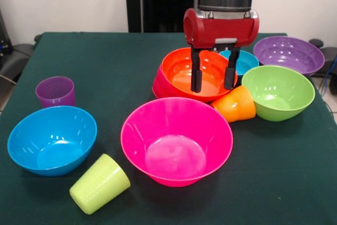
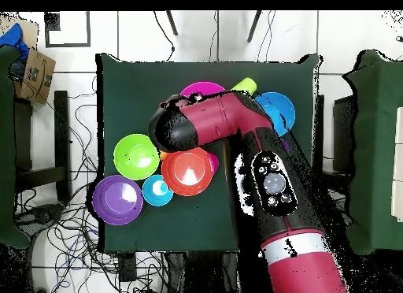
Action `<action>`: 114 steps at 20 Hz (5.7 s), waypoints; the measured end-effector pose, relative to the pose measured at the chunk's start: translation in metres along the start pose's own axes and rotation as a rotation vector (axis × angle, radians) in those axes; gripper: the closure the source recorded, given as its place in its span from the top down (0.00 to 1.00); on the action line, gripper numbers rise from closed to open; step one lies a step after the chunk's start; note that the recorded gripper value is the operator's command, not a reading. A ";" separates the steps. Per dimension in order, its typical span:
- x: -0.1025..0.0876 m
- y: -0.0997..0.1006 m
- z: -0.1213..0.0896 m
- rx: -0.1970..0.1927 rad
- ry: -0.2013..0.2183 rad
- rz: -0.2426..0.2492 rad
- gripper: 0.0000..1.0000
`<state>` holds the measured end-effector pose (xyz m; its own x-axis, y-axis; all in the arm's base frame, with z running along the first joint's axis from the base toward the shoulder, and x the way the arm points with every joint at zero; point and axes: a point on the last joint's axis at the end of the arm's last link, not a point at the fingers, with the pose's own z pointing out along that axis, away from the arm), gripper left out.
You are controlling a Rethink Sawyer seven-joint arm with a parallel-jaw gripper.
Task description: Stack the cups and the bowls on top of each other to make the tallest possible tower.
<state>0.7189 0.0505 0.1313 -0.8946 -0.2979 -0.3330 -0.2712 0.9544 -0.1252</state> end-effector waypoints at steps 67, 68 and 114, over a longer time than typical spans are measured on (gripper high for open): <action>0.049 0.044 0.023 -0.004 0.003 0.124 1.00; 0.049 0.046 0.020 -0.006 0.003 0.126 1.00; 0.152 0.051 0.063 0.028 0.121 0.210 1.00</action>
<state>0.5919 0.0527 0.0154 -0.9669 -0.0864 -0.2399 -0.0660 0.9936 -0.0916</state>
